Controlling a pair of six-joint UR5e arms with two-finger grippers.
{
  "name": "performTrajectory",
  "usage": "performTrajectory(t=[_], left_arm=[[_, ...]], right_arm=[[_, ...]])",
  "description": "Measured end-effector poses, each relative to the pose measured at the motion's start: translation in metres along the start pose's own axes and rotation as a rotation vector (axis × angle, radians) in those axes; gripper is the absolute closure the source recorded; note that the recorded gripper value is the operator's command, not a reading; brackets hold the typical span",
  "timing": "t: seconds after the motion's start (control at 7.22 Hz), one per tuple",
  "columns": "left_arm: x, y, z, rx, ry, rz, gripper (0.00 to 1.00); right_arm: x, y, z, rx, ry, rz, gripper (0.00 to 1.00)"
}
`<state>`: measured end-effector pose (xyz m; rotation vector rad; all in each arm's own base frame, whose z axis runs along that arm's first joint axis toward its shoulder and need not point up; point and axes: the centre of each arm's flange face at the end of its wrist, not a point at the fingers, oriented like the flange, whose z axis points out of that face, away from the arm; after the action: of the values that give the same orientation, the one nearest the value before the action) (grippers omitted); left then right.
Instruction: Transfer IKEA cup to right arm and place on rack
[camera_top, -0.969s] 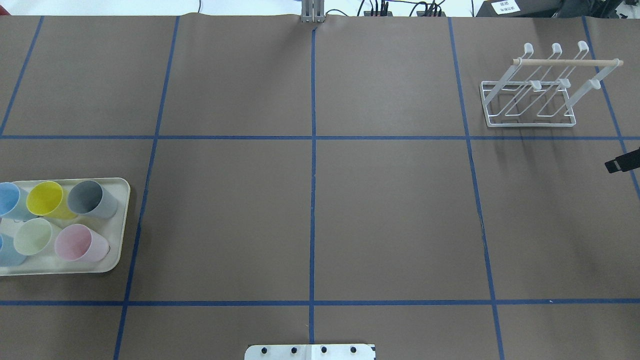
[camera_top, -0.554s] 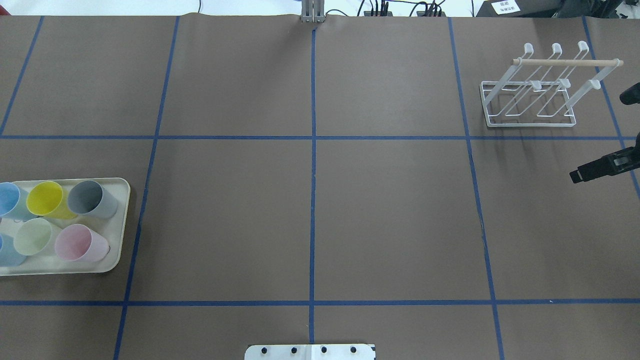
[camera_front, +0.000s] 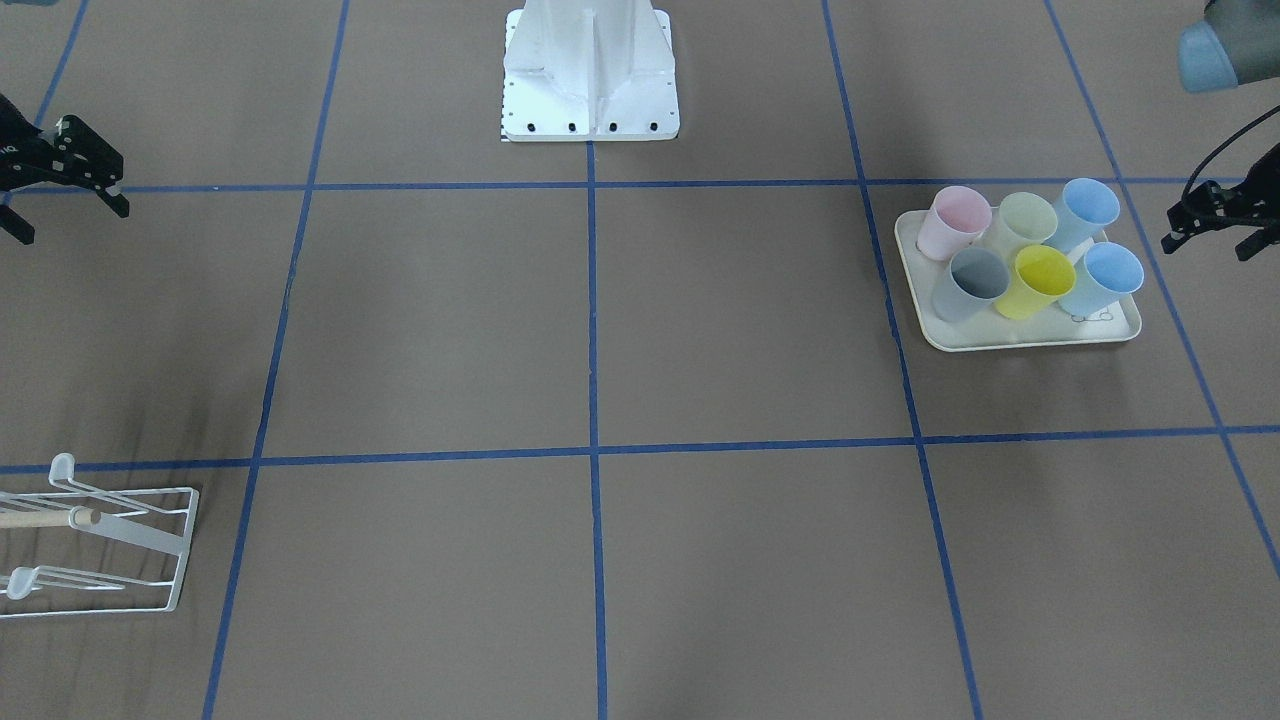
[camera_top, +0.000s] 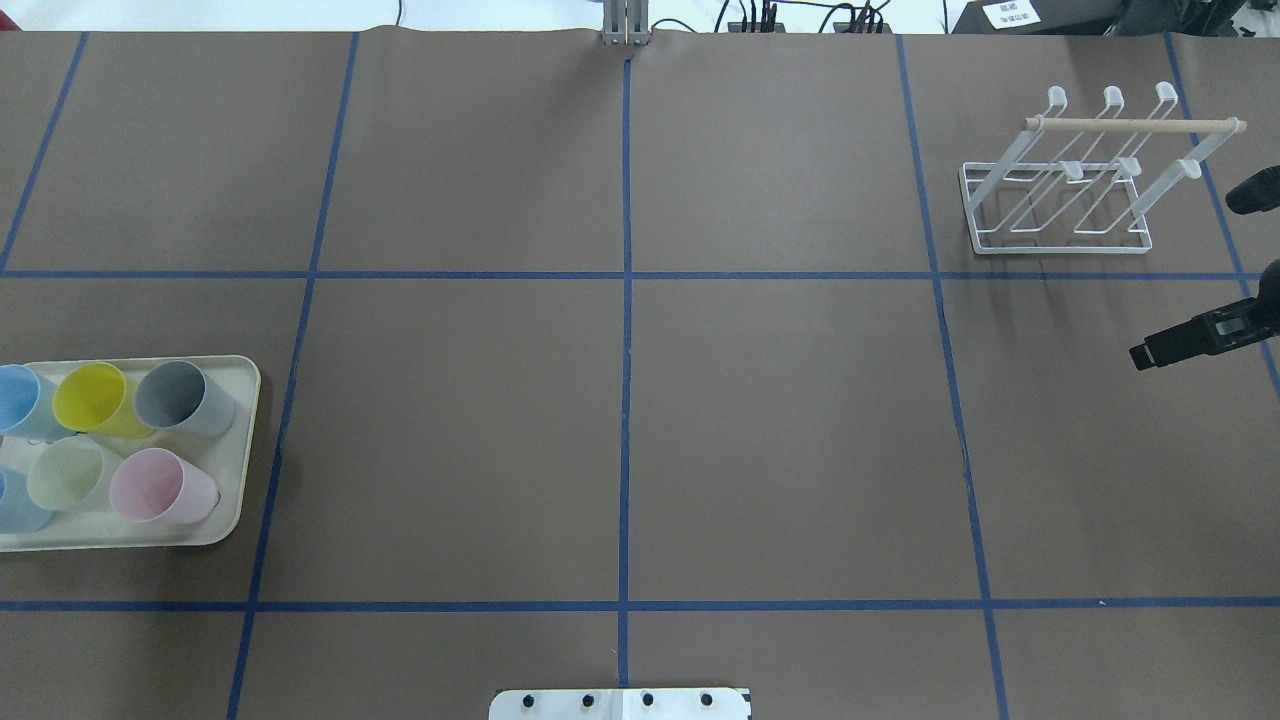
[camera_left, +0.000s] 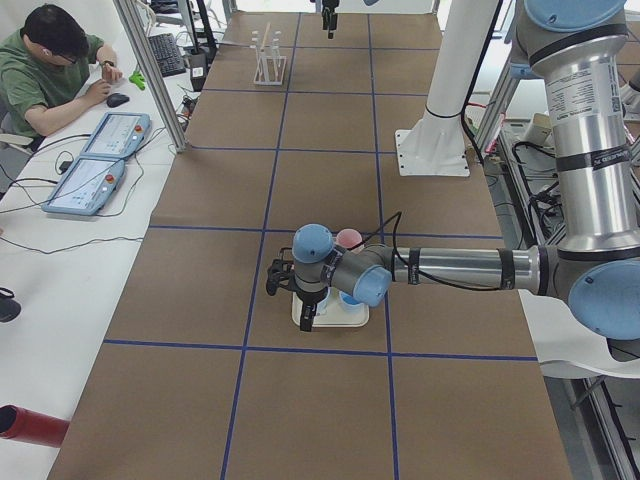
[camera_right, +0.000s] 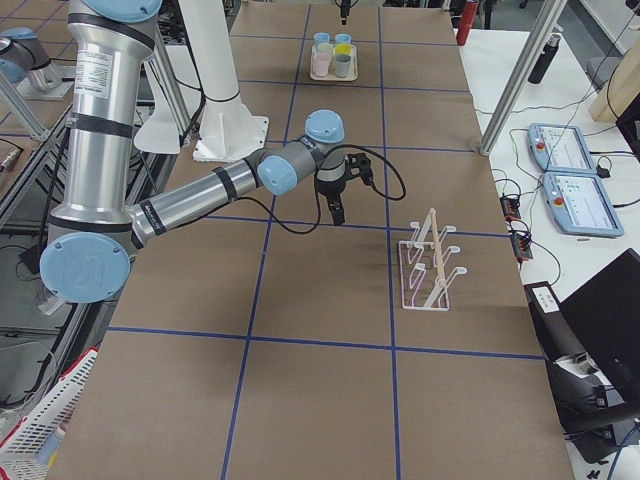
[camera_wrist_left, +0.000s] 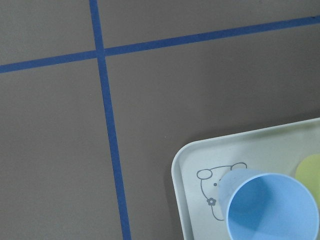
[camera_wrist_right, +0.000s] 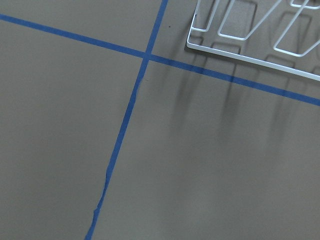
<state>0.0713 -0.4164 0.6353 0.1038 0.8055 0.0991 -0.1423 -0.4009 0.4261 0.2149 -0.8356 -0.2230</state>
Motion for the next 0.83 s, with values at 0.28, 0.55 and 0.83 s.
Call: performTrajectory(t=[0.28, 0.55, 0.83], left_arm=[[0.011, 0.003, 0.018, -0.005, 0.028, -0.029, 0.07], [0.014, 0.006, 0.03, -0.01, 0.04, -0.029, 0.29], [0.016, 0.005, 0.032, -0.01, 0.045, -0.027, 0.35]], right_arm=[[0.0, 0.0, 0.0, 0.0, 0.0, -0.001, 0.0], [0.0, 0.0, 0.001, -0.001, -0.001, -0.001, 0.0], [-0.001, 0.0, 0.001, -0.002, -0.001, -0.001, 0.0]])
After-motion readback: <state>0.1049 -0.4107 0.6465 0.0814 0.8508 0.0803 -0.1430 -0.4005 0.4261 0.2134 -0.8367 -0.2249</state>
